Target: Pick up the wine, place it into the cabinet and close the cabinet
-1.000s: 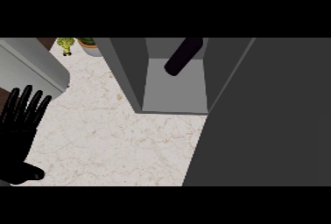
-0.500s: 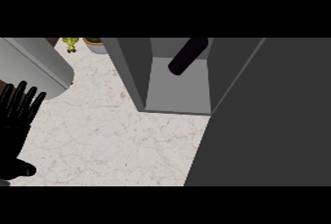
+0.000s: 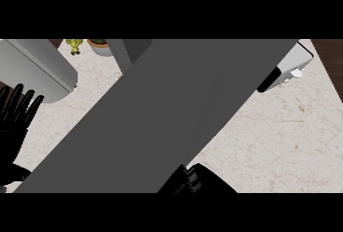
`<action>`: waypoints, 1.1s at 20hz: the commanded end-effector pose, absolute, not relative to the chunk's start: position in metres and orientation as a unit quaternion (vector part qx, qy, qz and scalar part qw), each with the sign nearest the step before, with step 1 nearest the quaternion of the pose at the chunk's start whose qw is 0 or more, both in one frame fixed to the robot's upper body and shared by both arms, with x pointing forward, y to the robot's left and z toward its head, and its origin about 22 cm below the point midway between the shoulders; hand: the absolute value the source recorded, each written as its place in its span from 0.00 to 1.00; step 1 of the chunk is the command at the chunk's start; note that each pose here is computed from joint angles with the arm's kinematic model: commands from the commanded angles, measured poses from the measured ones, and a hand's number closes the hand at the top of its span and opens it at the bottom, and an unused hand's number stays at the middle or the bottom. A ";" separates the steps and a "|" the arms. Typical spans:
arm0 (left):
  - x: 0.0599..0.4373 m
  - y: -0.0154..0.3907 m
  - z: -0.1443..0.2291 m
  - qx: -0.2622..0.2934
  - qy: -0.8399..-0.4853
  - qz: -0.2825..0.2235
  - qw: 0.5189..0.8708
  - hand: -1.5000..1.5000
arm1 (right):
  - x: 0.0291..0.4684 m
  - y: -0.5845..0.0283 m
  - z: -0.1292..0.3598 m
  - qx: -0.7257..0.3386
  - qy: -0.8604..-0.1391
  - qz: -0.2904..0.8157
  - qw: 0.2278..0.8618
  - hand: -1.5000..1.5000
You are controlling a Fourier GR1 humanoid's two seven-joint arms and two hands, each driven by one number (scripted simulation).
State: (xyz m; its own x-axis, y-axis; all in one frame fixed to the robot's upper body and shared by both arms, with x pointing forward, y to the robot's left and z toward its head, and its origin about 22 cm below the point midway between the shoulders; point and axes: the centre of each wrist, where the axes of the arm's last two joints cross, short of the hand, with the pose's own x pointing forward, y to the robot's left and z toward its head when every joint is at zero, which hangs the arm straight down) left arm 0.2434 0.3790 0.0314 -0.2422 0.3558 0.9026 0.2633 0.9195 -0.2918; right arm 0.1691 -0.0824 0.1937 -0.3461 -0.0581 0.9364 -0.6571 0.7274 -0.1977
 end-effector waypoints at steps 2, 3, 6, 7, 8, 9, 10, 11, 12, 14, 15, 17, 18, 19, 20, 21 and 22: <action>0.235 0.394 0.024 -0.184 -0.787 0.044 0.587 0.00 | 0.190 -0.018 0.224 0.241 -0.759 0.283 0.534 1.00; 0.229 0.386 0.016 -0.200 -0.788 0.048 0.580 0.00 | 0.203 -0.016 0.239 0.242 -0.753 0.289 0.539 1.00; 0.229 0.392 0.028 -0.186 -0.786 0.049 0.587 0.00 | 0.231 0.000 0.242 0.237 -0.757 0.271 0.546 1.00; 0.242 0.395 0.016 -0.198 -0.787 0.048 0.582 0.00 | 0.229 0.013 0.242 0.235 -0.757 0.277 0.543 1.00; 0.253 0.402 0.034 -0.180 -0.790 0.051 0.584 0.00 | 0.242 0.005 0.250 0.238 -0.754 0.265 0.552 1.00; 0.236 0.394 0.018 -0.176 -0.789 0.049 0.586 0.00 | 0.243 0.011 0.259 0.240 -0.752 0.256 0.558 1.00; 0.230 0.411 0.025 -0.180 -0.786 0.049 0.590 0.00 | 0.259 0.009 0.254 0.242 -0.746 0.246 0.569 1.00; 0.236 0.407 0.034 -0.178 -0.789 0.051 0.585 0.00 | 0.268 0.013 0.252 0.235 -0.754 0.235 0.566 1.00; 0.235 0.416 0.037 -0.172 -0.788 0.046 0.590 0.00 | 0.280 0.001 0.250 0.252 -0.741 0.238 0.575 1.00; 0.248 0.401 0.021 -0.180 -0.789 0.047 0.585 0.00 | 0.290 0.005 0.231 0.249 -0.740 0.224 0.583 1.00; 0.244 0.405 0.025 -0.181 -0.790 0.054 0.584 0.00 | 0.303 -0.003 0.220 0.245 -0.739 0.221 0.587 1.00; 0.236 0.417 0.024 -0.164 -0.794 0.048 0.584 0.00 | 0.298 -0.006 0.216 0.253 -0.731 0.213 0.597 1.00; 0.237 0.410 0.034 -0.171 -0.793 0.050 0.583 0.00 | 0.312 -0.008 0.213 0.241 -0.734 0.202 0.603 1.00; 0.226 0.414 0.020 -0.175 -0.797 0.051 0.575 0.00 | 0.329 -0.021 0.219 0.245 -0.730 0.199 0.606 1.00; 0.242 0.417 0.029 -0.170 -0.793 0.049 0.583 0.00 | 0.321 -0.019 0.219 0.243 -0.734 0.190 0.605 1.00; 0.243 0.409 0.031 -0.165 -0.794 0.051 0.583 0.00 | 0.318 -0.016 0.180 0.225 -0.731 0.198 0.614 1.00; 0.236 0.419 0.023 -0.171 -0.797 0.058 0.577 0.00 | 0.337 -0.024 0.196 0.232 -0.727 0.199 0.614 1.00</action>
